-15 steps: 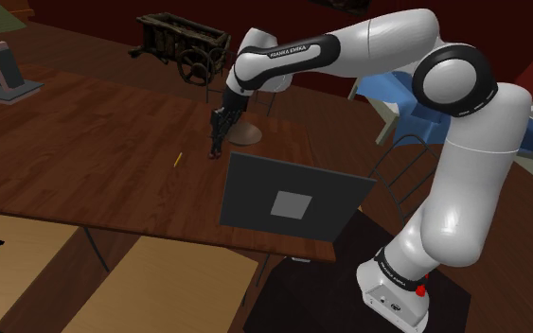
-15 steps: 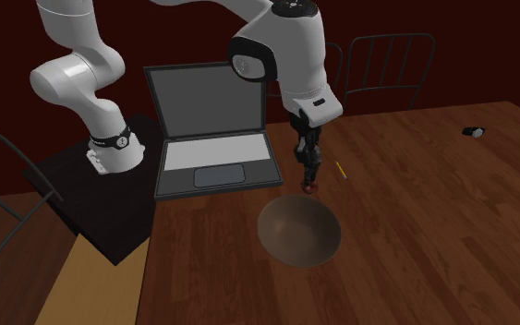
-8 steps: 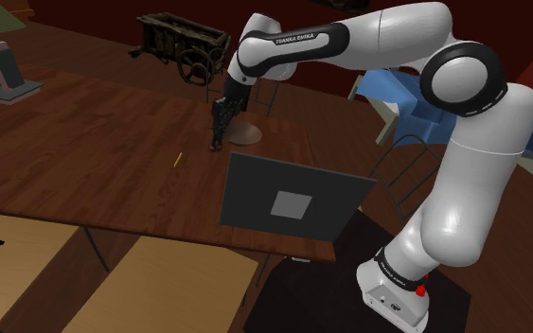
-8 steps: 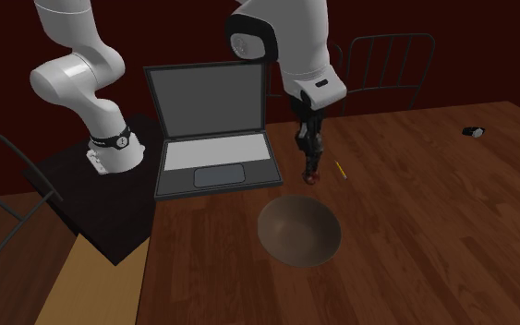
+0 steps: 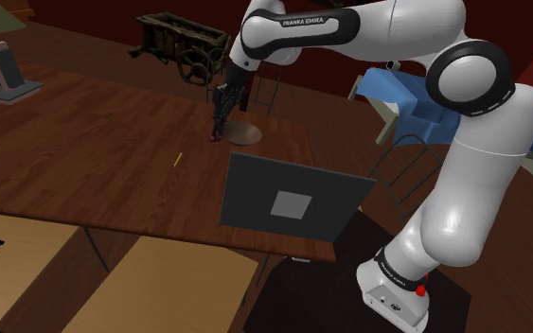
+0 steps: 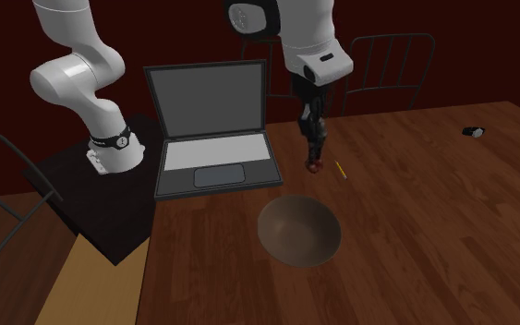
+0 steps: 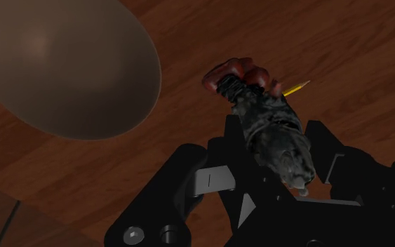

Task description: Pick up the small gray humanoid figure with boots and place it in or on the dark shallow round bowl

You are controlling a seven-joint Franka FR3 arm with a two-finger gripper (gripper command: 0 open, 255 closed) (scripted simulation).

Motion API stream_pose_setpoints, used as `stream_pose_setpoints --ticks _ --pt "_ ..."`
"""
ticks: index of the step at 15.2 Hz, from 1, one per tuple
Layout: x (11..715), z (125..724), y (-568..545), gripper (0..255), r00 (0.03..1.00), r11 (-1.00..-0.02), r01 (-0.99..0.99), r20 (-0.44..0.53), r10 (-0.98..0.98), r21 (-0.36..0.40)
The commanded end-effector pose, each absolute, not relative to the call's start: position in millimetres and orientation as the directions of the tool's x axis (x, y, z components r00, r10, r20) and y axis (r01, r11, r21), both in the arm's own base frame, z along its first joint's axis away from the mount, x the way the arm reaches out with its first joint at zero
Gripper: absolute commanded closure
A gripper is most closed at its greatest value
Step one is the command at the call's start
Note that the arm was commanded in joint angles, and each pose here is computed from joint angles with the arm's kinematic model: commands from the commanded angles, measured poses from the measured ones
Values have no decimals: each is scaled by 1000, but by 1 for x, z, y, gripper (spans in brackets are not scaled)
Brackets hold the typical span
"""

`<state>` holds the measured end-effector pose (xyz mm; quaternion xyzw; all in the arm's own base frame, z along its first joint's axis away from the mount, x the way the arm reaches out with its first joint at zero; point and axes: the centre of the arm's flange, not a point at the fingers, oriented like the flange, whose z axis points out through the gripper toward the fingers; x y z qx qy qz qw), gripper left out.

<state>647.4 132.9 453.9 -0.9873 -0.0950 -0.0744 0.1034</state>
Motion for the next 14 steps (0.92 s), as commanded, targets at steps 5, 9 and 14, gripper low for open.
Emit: stream_pose_setpoints --ticks 5,9,14 --pt "648 485 132 255 971 -961 203 166 172 -190" --pt "659 498 95 255 971 -961 203 166 172 -190" --pt "677 513 34 255 971 -961 203 166 172 -190"
